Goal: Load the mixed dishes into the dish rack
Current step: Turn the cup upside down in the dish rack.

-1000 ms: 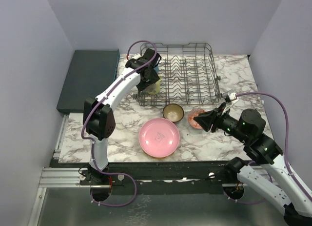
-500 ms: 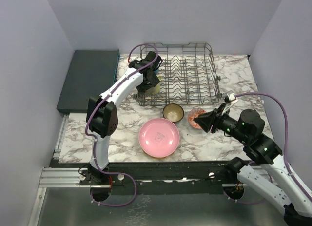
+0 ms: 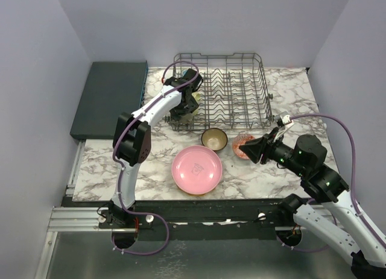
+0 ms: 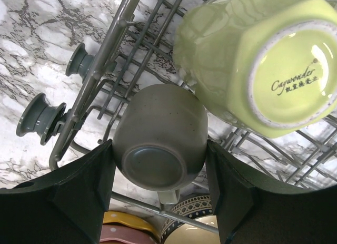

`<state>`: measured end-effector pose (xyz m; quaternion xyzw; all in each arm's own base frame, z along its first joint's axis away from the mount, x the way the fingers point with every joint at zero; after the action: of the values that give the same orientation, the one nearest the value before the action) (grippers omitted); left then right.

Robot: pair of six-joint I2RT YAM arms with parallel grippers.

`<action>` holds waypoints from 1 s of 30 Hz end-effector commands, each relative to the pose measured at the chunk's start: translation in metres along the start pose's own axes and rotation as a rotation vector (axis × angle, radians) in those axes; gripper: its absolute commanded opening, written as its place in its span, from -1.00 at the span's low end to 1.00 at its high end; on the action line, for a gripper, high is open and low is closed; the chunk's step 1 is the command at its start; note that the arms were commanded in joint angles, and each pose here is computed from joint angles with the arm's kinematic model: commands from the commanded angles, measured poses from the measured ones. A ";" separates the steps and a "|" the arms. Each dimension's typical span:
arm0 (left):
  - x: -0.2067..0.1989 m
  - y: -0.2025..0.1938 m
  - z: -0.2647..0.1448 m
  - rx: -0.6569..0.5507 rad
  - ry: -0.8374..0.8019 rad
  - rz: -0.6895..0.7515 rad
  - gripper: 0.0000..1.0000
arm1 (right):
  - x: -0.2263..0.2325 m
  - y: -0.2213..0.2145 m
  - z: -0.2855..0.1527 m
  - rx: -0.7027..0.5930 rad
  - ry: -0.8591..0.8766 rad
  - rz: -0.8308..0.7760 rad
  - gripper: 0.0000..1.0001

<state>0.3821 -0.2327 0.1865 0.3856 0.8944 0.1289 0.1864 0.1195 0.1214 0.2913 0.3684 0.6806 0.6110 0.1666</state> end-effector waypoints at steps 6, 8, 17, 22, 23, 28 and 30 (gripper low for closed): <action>-0.003 -0.002 0.011 0.010 0.011 0.002 -1.00 | -0.003 -0.008 0.005 0.043 -0.015 -0.014 -0.13; -0.002 -0.004 0.014 0.016 0.020 0.005 -1.00 | -0.003 -0.008 0.006 0.047 -0.013 -0.016 -0.13; 0.003 -0.011 0.028 0.049 0.050 0.022 -0.93 | -0.004 -0.011 0.009 0.059 -0.010 -0.008 -0.12; 0.005 -0.015 0.033 0.056 0.067 0.028 -0.82 | -0.004 -0.012 0.009 0.061 -0.011 -0.008 -0.12; 0.006 -0.015 0.034 0.058 0.070 0.029 -0.79 | -0.004 -0.012 0.009 0.060 -0.011 -0.008 -0.12; 0.008 -0.014 0.035 0.045 0.077 0.039 -0.66 | -0.004 -0.012 0.009 0.061 -0.011 -0.005 -0.11; 0.009 -0.014 0.034 0.039 0.080 0.045 -0.61 | -0.004 -0.013 0.009 0.063 -0.011 -0.004 -0.11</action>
<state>0.3889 -0.2378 0.1645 0.3924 0.8944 0.1230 0.1758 0.1254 0.1255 0.2814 0.3781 0.6927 0.5935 0.1579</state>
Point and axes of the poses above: each gripper's point midway between its finger pads, its own z axis out along the fingers, its own x axis along the line the jaws close on, y = z × x, the point moved 9 cm from there along -z, back along the fingers, and after that the axes turned 10 degrees about -z, right-handed, at the moved point
